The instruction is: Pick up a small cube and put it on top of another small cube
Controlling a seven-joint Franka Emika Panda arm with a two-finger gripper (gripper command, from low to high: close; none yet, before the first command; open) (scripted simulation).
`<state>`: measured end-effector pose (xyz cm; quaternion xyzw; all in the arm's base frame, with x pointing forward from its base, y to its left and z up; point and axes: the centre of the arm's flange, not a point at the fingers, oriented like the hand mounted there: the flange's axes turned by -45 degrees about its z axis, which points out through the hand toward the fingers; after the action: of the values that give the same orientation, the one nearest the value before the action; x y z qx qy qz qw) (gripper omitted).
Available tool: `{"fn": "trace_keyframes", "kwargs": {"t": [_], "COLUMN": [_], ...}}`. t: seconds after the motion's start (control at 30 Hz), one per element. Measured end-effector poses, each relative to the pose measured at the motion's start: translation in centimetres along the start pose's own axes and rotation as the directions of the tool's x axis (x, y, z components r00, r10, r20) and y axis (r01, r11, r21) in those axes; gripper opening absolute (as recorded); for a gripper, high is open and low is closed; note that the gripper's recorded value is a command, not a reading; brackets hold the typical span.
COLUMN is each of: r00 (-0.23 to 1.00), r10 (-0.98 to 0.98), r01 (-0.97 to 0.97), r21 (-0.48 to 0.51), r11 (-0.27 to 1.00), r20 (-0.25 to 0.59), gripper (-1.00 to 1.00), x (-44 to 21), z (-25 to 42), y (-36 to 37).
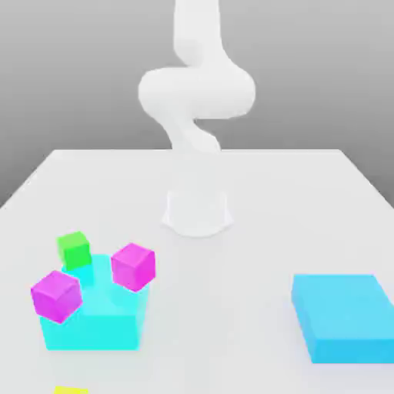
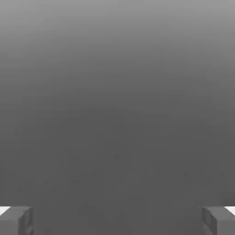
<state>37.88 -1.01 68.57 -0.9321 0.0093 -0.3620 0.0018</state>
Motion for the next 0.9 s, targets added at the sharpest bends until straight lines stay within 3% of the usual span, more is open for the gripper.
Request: {"fn": "trace_keyframes", "kwargs": {"t": [0.43,0.9], "r00": [0.953,0.804], "r10": [0.036,0.088], "r01": [-0.029,-0.062], "r21": [-0.027,-0.066], "r11": [0.999,0.996], "r20": [0.301,0.588], "gripper": [0.0,0.0], "x": [-1.8,-14.8], "z": [21.7,42.0], "y": [6.5,14.5]}}
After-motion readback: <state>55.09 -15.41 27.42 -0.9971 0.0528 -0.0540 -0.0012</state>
